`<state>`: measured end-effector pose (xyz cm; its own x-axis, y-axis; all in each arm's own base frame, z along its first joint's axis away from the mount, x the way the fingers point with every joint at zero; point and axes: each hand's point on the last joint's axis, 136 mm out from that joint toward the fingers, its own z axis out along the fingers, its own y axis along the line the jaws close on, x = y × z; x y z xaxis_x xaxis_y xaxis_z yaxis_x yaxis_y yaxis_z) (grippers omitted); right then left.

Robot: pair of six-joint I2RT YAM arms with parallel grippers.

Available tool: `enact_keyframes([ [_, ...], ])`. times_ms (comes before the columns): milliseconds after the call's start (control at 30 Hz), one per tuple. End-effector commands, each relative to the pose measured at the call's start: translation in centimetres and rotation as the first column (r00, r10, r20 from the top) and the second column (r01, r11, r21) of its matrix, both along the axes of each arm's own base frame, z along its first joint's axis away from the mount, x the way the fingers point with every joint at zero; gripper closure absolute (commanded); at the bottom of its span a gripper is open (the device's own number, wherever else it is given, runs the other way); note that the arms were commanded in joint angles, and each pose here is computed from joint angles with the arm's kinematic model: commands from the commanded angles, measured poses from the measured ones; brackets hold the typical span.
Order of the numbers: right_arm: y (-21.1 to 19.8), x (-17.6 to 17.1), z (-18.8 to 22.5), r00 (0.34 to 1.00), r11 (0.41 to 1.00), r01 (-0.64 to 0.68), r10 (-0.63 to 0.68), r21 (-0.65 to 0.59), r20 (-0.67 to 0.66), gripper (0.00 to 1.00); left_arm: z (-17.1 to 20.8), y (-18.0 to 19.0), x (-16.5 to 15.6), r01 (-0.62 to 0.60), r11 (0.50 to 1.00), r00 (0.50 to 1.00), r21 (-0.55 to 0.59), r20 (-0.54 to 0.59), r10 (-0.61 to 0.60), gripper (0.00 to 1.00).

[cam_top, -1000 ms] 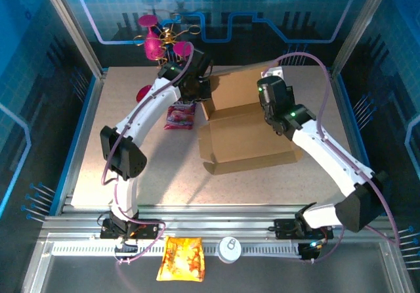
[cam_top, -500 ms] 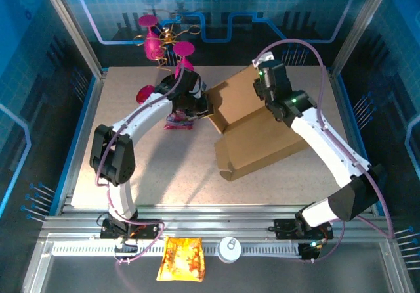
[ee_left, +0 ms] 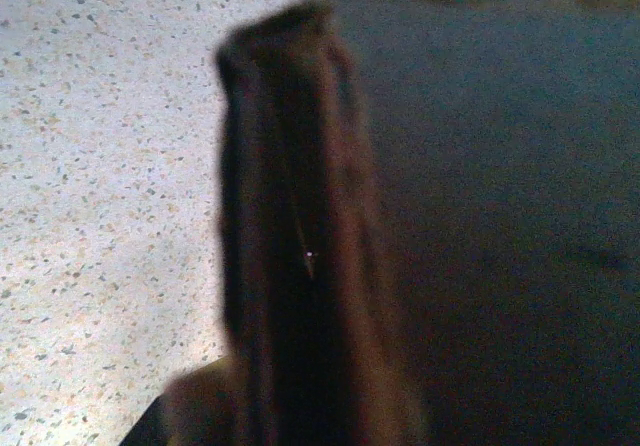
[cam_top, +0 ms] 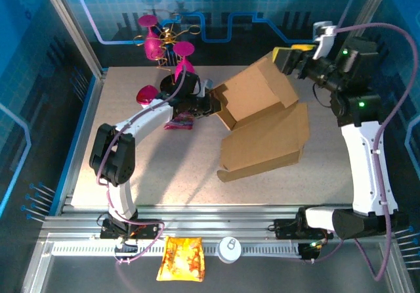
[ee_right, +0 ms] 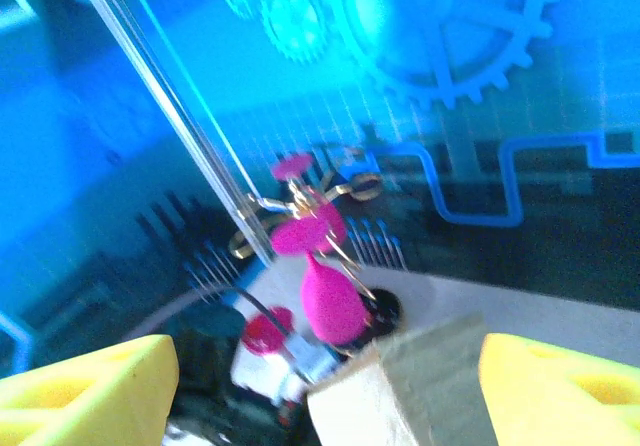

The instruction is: Fold the paper box

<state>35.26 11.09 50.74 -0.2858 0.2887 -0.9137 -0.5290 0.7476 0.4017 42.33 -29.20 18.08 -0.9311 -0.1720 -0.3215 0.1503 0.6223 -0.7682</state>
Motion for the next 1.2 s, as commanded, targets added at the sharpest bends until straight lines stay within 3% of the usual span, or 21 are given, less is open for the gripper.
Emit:
enact_keyframes([
  [0, -0.6, -0.1, 3.5, 0.997, 0.979, -0.074, 0.071, 0.190, 0.025, 0.22, 0.9, -0.2, 0.2, 0.032, 0.998, 0.999, -0.059, 0.040, -0.030, 1.00],
  [100, -2.2, 2.6, 1.0, 0.998, 0.990, 0.038, -0.030, 0.132, -0.062, 0.30, 0.4, -0.2, 0.3, 0.033, 0.998, 0.999, -0.056, 0.032, -0.032, 1.00],
  [233, -3.3, 3.5, -4.0, 0.982, 0.974, 0.143, -0.161, -0.174, -0.095, 0.36, 0.0, 0.5, 0.4, 0.018, 1.000, 1.000, -0.011, 0.006, -0.018, 1.00],
  [367, -2.6, 2.5, -7.6, 0.985, 0.836, 0.159, -0.168, -0.524, 0.032, 0.31, -0.1, 1.5, 0.3, 0.011, 1.000, 1.000, 0.028, -0.004, -0.010, 1.00],
  [433, -2.4, 2.5, -8.8, 0.987, 0.778, 0.154, -0.146, -0.609, 0.063, 0.26, -0.2, 1.8, 0.1, 0.020, 0.998, 1.000, 0.054, -0.005, -0.020, 1.00],
  [633, 0.4, 1.1, -10.4, 0.993, 0.753, -0.008, 0.084, -0.658, 0.084, 0.24, -0.3, 2.5, -0.2, 0.032, 0.995, 0.999, 0.099, -0.008, -0.031, 1.00],
  [767, -0.7, 1.3, -12.5, 0.996, 0.710, -0.007, 0.064, -0.705, 0.055, 0.29, 0.0, 2.6, 0.1, 0.038, 0.994, 0.999, 0.103, 0.003, -0.039, 1.00],
  [933, -0.8, 1.7, -14.1, 0.999, 0.699, -0.030, 0.054, -0.714, 0.011, 0.36, 0.3, 2.7, 0.4, 0.045, 0.992, 0.999, 0.115, 0.015, -0.047, 1.00],
  [1167, -3.2, 4.2, -15.3, 0.993, 0.607, 0.091, -0.116, -0.790, 0.026, 0.47, 0.4, 2.8, 0.2, 0.050, 0.990, 0.998, 0.132, 0.022, -0.053, 1.00],
])
